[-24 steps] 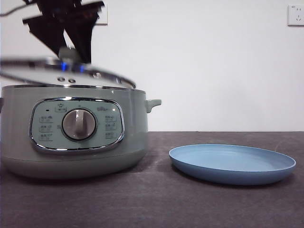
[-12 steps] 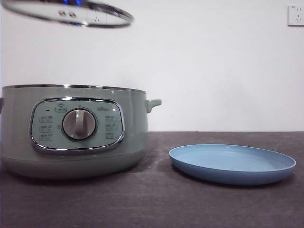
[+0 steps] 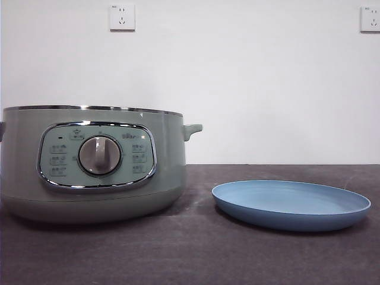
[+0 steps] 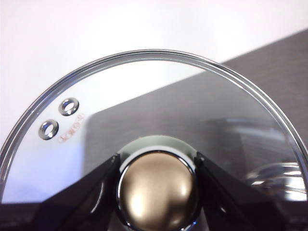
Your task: Take the potato out from the steamer,put the potato on the plate,close the lid
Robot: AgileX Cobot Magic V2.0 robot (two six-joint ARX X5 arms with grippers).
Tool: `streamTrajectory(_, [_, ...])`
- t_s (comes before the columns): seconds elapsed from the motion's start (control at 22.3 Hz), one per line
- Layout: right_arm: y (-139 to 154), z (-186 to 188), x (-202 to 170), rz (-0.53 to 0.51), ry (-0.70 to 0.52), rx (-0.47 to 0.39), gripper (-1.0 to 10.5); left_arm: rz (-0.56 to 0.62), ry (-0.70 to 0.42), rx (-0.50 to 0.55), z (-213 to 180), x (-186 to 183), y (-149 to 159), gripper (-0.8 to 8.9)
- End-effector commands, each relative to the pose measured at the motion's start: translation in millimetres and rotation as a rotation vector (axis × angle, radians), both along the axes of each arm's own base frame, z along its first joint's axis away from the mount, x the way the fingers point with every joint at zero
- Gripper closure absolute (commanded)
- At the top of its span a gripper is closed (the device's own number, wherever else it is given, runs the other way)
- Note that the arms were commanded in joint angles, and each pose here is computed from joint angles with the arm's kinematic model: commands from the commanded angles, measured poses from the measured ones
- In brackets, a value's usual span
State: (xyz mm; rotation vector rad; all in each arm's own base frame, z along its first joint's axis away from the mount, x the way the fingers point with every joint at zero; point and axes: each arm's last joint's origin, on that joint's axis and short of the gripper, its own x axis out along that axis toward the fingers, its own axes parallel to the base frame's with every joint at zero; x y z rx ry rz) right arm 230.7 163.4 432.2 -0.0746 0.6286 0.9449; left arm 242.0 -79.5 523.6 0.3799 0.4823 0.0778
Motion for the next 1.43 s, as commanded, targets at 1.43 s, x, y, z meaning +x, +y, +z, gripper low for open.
streamTrajectory(1.43, [208.9, -200.9, 99.9, 0.173, 0.152, -0.586, 7.4, 0.109, 0.101, 0.000, 3.0, -12.1, 45.0, 8.21])
